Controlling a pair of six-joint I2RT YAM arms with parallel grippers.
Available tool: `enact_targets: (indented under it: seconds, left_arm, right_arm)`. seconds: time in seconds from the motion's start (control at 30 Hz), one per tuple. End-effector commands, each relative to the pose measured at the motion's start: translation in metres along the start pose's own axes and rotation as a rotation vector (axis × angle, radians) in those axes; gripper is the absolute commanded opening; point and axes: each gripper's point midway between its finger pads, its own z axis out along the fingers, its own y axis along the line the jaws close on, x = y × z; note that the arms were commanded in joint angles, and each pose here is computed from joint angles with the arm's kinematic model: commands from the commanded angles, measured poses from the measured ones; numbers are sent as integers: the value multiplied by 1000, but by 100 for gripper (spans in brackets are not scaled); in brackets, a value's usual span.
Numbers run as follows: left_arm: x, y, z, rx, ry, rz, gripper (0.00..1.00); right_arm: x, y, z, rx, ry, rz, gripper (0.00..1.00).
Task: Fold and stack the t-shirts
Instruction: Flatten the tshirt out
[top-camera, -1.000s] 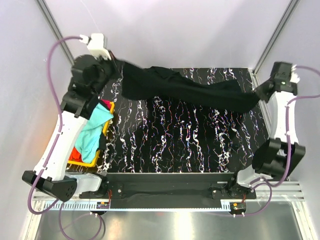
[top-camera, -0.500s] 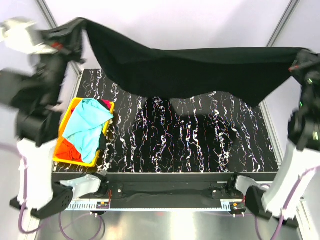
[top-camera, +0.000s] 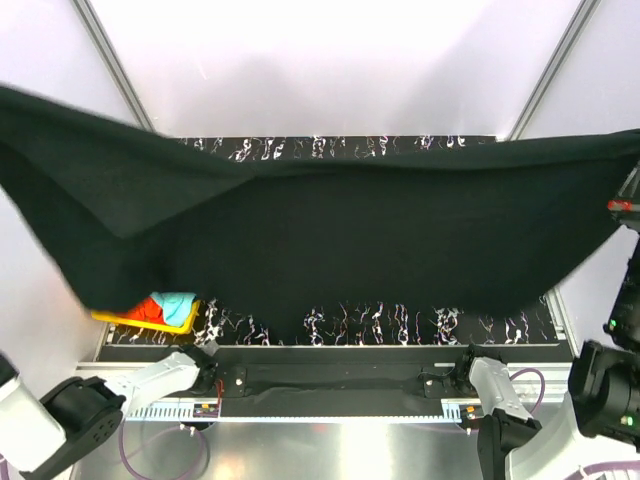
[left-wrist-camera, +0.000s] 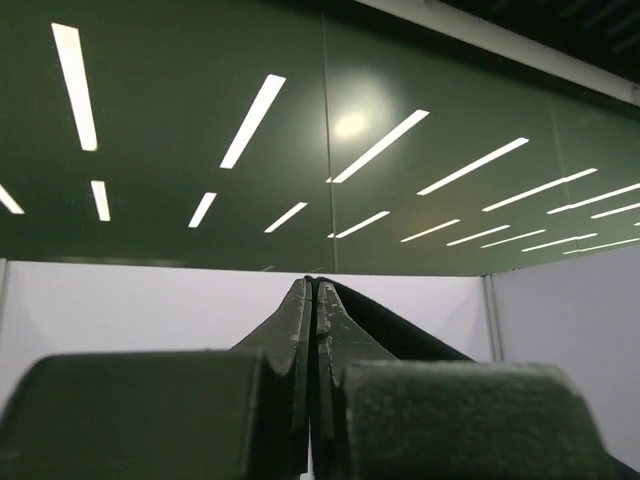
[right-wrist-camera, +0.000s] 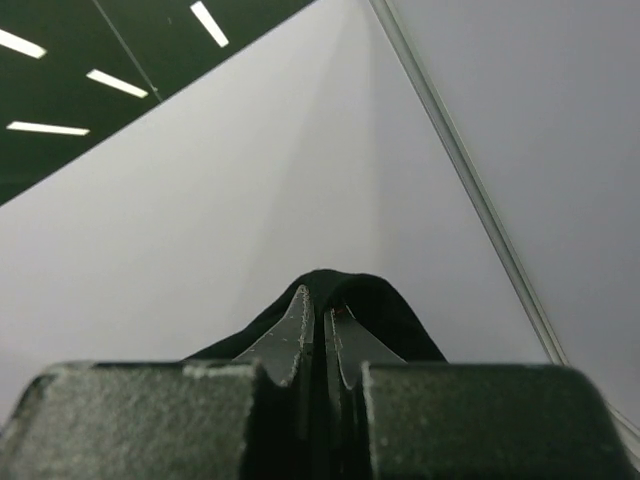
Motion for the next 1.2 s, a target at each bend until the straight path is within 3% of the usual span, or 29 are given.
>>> enact_targets:
  seconds: [0.0, 0.13, 0.3, 0.47, 0.57, 0.63, 0.67, 0.73, 0.77, 0.87, 1.17]
  left_arm:
    - [117, 9, 32, -75, 215, 137, 0]
    - [201, 14, 40, -114, 351, 239, 0]
    - [350, 23, 22, -128, 605, 448, 0]
    - [477, 52, -16, -159, 783, 433, 0]
    - [583, 65, -54, -152, 928, 459, 0]
    - [616, 75, -66, -181, 946, 452, 0]
    - [629, 77, -68, -201, 949, 429, 0]
    - [676, 77, -90, -207, 998, 421, 0]
    - [701, 78, -102, -211, 1021, 420, 0]
    - [735, 75, -114, -215, 1036, 388, 0]
    - [769, 70, -143, -258, 1060, 300, 0]
  right_arm:
    - [49, -31, 38, 89, 107, -13, 0]
    - [101, -57, 66, 136, 208, -2, 0]
    - [185, -102, 102, 201, 340, 14, 0]
    - [299, -172, 133, 277, 473, -14, 0]
    - [370, -215, 146, 317, 552, -37, 0]
    - [404, -234, 154, 309, 582, -49, 0]
    - [441, -256, 152, 343, 656, -54, 0]
    - [467, -267, 163, 333, 674, -49, 0]
    - [500, -289, 158, 371, 731, -51, 0]
    - [547, -305, 159, 355, 823, -25, 0]
    - [587, -325, 159, 360, 891, -21, 0]
